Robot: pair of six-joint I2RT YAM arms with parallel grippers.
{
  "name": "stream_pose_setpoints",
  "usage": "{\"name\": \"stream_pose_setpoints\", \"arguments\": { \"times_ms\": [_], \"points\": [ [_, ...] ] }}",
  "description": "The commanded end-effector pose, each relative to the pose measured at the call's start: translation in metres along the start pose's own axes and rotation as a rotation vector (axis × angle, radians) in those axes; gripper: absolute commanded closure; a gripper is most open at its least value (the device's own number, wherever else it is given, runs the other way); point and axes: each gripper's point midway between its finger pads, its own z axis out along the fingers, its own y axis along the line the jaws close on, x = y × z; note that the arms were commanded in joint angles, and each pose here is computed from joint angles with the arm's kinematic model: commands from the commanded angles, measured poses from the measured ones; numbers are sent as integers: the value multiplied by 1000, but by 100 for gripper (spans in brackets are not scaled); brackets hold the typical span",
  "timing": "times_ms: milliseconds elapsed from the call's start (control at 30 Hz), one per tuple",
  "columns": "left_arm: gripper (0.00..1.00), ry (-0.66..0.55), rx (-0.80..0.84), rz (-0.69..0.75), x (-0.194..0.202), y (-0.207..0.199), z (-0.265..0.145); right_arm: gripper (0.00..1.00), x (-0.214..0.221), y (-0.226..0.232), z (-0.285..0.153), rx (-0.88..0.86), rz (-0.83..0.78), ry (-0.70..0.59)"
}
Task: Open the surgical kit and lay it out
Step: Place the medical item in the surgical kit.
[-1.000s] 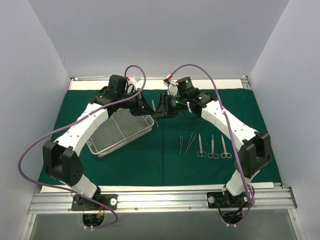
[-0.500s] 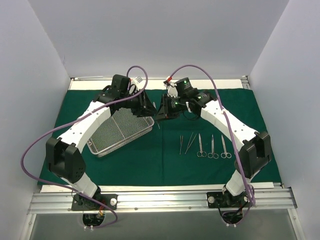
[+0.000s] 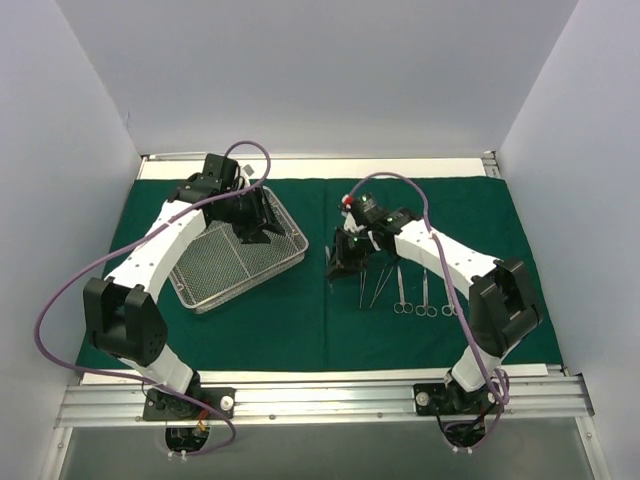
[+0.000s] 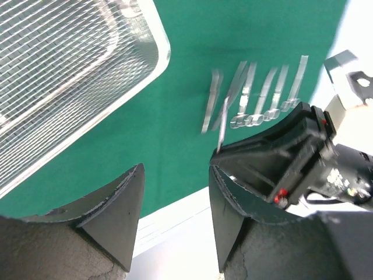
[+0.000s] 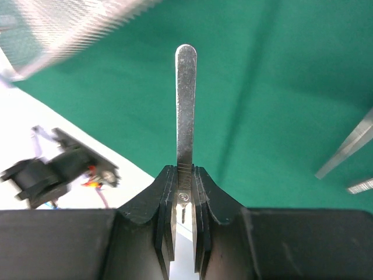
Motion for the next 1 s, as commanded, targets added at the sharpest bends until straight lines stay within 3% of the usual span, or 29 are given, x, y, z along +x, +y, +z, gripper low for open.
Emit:
{"name": "stream_pose_setpoints", "arguments": {
  "times_ms": [0, 433, 767, 967],
  "points": [
    [44, -19, -56, 62, 14, 11, -24, 100, 14, -25, 1, 97, 74, -14],
    [45, 22, -17, 86, 27, 11, -33, 100, 12, -73, 42, 262, 78, -4],
    [45, 26, 12, 54, 28, 19, -30, 99, 26, -97, 49, 363, 67, 35],
    [45, 20, 18, 48, 27, 21, -31, 87, 32, -103, 52, 386, 67, 53]
  ]
}}
